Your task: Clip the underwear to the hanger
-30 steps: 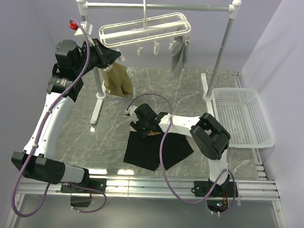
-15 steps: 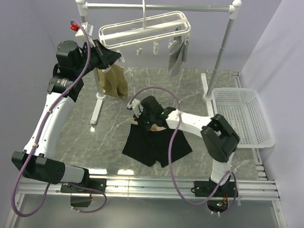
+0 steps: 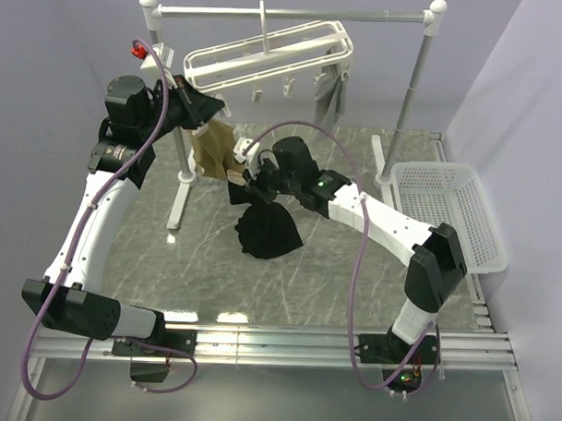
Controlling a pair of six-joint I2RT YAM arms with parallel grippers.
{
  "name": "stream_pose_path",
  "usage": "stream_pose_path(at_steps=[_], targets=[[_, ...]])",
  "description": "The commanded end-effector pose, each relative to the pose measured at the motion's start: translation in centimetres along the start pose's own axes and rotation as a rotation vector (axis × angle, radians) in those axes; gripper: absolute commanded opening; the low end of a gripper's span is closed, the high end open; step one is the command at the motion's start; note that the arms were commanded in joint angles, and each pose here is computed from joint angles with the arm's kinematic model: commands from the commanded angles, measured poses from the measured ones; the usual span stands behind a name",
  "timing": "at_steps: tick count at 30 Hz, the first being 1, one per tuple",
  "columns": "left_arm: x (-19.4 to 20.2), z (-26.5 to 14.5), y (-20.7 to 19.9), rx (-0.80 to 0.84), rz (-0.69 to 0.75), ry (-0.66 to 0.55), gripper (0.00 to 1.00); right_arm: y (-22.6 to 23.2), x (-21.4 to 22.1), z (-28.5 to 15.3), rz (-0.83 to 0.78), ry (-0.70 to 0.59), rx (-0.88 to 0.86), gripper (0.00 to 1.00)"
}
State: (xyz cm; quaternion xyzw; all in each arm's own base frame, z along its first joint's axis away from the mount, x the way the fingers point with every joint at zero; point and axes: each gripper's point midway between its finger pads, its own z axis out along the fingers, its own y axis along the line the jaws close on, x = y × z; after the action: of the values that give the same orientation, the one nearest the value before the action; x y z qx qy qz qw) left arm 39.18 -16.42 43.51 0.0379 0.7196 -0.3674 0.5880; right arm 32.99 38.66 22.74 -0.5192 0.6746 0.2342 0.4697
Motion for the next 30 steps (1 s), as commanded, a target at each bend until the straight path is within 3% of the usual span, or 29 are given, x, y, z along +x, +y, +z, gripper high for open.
stream_pose_path(at_steps=[1, 10, 30], targets=[[-0.3, -0.8, -1.2, 0.034, 0.024, -0.007, 0.0, -2.3, -4.8, -1.6, -0.031, -0.092, 0.052, 0.0], [-0.2, -0.7, -1.0, 0.031, 0.024, -0.001, 0.0, -4.8, -8.6, -2.5, -0.021, -0.128, 0.128, 0.0], [0.4, -0.5, -0.5, 0.022, 0.031, 0.024, 0.0, -9.0, -11.4, -3.6, -0.023, -0.144, 0.302, 0.0]])
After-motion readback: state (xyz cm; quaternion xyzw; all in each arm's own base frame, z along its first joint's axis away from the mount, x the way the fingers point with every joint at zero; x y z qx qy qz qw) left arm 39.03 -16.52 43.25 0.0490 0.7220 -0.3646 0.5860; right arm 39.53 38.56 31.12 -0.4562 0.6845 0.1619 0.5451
